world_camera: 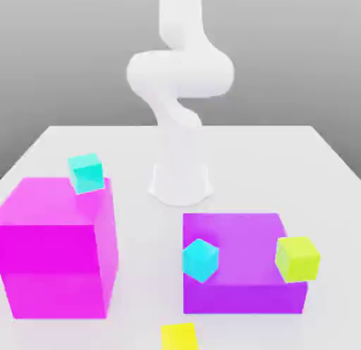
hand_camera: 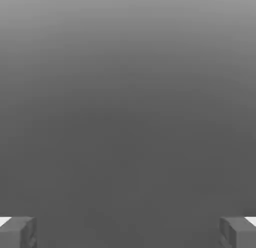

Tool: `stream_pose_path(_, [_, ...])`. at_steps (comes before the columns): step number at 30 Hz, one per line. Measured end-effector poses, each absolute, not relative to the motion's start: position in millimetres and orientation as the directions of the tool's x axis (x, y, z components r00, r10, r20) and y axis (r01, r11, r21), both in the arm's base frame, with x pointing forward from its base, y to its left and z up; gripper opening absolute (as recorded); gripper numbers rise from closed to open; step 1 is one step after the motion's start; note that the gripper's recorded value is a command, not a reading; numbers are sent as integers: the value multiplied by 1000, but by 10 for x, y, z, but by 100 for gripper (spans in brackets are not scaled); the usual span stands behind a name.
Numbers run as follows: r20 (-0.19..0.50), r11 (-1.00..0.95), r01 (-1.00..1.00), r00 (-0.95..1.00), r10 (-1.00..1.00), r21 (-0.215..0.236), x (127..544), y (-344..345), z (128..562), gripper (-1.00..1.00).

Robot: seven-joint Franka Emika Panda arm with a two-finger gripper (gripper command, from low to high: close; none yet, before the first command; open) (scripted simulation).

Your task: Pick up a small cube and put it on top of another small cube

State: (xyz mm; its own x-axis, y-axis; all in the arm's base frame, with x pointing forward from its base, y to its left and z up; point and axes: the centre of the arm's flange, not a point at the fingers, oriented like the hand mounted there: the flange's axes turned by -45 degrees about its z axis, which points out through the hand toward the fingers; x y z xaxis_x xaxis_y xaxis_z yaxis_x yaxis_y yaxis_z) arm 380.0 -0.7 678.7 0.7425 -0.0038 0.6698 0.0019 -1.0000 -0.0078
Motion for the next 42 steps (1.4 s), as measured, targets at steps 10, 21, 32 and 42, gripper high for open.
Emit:
stream_pose_path(10, [451,-999,49,891,43,-2,4840,-8,5233,0])
stream_pose_path(21, [180,-995,99,979,97,0,5254,2,3247,0])
stream_pose_path(32, [1,-992,129,992,129,0,5117,-19,1416,-100])
stream_pose_path(42, [0,-992,130,992,130,0,5120,-18,1704,-100])
